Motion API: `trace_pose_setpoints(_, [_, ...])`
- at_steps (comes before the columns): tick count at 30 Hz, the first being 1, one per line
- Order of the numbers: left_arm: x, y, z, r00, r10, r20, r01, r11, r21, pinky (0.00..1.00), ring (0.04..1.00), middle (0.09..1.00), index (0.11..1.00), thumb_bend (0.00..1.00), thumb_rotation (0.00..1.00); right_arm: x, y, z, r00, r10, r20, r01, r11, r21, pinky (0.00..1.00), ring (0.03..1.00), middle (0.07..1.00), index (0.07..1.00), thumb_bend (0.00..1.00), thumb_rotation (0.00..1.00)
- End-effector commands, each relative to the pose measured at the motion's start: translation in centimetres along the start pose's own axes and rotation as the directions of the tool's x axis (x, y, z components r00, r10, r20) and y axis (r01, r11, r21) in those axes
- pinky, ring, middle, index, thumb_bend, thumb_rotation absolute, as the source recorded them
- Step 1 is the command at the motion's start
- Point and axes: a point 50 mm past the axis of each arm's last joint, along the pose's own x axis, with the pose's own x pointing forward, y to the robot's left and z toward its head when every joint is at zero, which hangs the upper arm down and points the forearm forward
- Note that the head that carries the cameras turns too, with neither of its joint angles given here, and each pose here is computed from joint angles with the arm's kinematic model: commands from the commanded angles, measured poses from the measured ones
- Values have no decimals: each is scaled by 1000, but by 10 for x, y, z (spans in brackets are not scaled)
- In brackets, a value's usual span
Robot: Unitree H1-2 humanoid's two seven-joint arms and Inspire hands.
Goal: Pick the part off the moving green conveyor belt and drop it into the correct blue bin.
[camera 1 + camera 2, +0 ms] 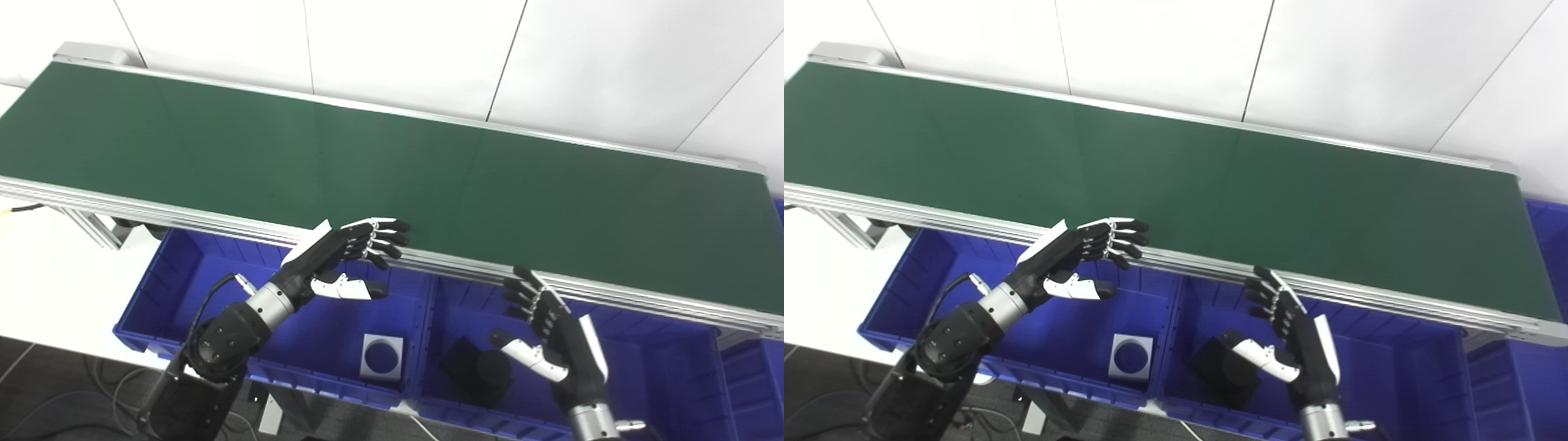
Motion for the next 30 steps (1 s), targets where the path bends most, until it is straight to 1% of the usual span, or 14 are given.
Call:
trace_pose_setpoints(1, [7,4,7,997,21,77,-21,1000,-8,675,792,844,878,935,582,3,5,9,995,-7,96,7,1000,1,776,818,825,874,817,373])
trace_pose_setpoints(3, [7,3,2,996,22,83,-21,1000,-18,693,815,862,890,948,566,2,8,7,995,-11,96,10,1000,7,783,822,828,878,813,371])
trace_pose_setpoints(6, [5,-2,-10,997,34,68,-29,997,-76,706,813,854,886,974,540,0,13,2,995,-29,97,28,1000,9,779,821,830,877,789,407])
trace_pose_setpoints(7, [4,-3,-15,998,38,56,-33,996,-86,712,815,855,885,977,536,0,15,0,994,-36,99,36,999,5,776,821,831,877,772,435])
trace_pose_setpoints(10, [0,-6,-31,998,48,27,-45,994,-103,728,813,854,884,977,551,-3,19,-4,994,-55,99,55,999,4,752,807,830,881,722,575])
trace_pose_setpoints(11, [-1,-6,-37,998,52,19,-49,993,-107,730,812,852,883,975,559,-3,21,-4,993,-59,100,59,998,6,747,804,829,884,713,603])
trace_pose_setpoints(12, [-2,-7,-41,998,54,16,-52,993,-109,731,812,851,882,975,562,-3,22,-5,993,-63,101,62,998,8,745,803,829,884,710,611])
trace_pose_setpoints(14, [-4,-10,-56,998,63,-12,-64,988,-139,733,807,848,874,968,551,-4,26,-7,993,-71,97,71,997,8,745,802,830,890,704,627])
trace_pose_setpoints(16, [-7,-11,-66,997,67,-27,-70,986,-151,722,801,846,863,951,537,-4,30,-9,993,-76,95,75,997,12,748,804,834,896,691,630])
trace_pose_setpoints(19, [-8,-9,-73,997,67,-33,-72,984,-164,724,796,836,836,925,504,-2,33,-10,993,-80,92,78,997,26,761,812,840,902,678,603])
trace_pose_setpoints(22, [-11,-6,-76,997,66,-36,-71,983,-170,742,798,829,827,924,499,0,37,-10,993,-82,91,81,997,20,758,812,837,903,703,595])
trace_pose_setpoints(30, [-11,-5,-76,997,73,-39,-78,984,-161,735,784,808,814,909,453,4,37,-10,993,-81,89,80,997,13,751,811,833,900,755,597])
